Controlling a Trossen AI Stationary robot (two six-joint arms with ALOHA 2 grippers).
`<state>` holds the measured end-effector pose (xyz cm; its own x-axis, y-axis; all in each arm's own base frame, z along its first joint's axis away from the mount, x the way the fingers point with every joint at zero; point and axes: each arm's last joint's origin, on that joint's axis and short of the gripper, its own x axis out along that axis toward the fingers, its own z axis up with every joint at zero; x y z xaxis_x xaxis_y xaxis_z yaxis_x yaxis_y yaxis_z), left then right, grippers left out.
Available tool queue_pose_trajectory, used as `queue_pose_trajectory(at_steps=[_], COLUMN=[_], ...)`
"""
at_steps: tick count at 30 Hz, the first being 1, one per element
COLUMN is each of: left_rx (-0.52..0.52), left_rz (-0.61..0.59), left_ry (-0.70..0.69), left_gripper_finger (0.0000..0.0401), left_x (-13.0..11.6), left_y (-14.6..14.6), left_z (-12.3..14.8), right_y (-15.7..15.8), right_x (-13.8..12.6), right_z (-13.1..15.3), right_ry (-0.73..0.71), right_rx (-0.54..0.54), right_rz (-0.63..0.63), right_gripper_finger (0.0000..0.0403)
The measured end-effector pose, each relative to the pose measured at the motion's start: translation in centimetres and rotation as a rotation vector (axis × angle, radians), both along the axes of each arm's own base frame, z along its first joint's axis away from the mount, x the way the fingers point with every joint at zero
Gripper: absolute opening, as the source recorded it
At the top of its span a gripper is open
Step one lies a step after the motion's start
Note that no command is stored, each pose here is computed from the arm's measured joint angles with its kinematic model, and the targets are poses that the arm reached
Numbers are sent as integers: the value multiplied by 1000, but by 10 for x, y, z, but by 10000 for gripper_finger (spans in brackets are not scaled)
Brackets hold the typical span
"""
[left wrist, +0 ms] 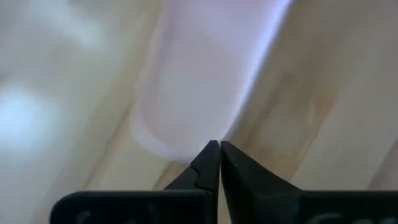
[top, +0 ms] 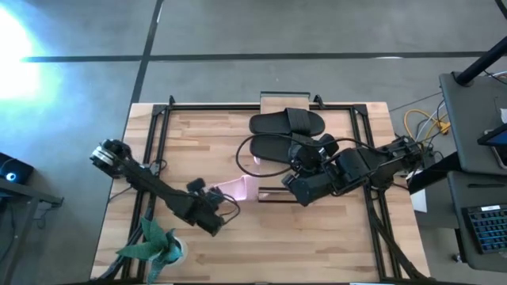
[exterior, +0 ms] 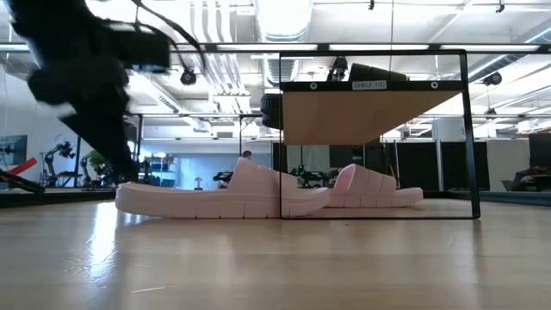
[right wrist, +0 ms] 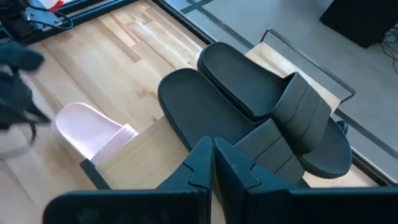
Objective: Pick and place slides into the shelf
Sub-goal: Put the right pink slide under the shelf
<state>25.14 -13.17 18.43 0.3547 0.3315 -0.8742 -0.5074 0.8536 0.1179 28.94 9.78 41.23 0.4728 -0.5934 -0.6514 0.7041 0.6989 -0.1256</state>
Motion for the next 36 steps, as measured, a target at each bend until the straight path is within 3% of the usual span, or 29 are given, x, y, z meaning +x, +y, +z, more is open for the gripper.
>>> queue_pose_trajectory(at_steps=[5,12,17,23,28,36], left_rx=[-44,-291,-286,-306,-272,-300], left_rz=[139,226,239,142,132,-37], left_ry=[-51,-124,-110,-103,-111,-203], left_gripper_finger=[0,0,0,0,0,0], left_x=[-35,-62,-72,-68,-62,-36], left_y=[11,28,38,47,61,79], left_z=[21,-12,-24,-36,-39,-36], right_y=[2,2,2,2,2,2], right_x=[-1,-1,-1,-1,-1,-1], right_z=[0,0,0,0,0,0], right_ry=[-5,-15,-15,-17,-28,-32], right_rx=[16,19,18,16,24,28], right_rz=[-1,-11,-12,-13,-25,-30], right_gripper_finger=[9,9,9,8,9,9])
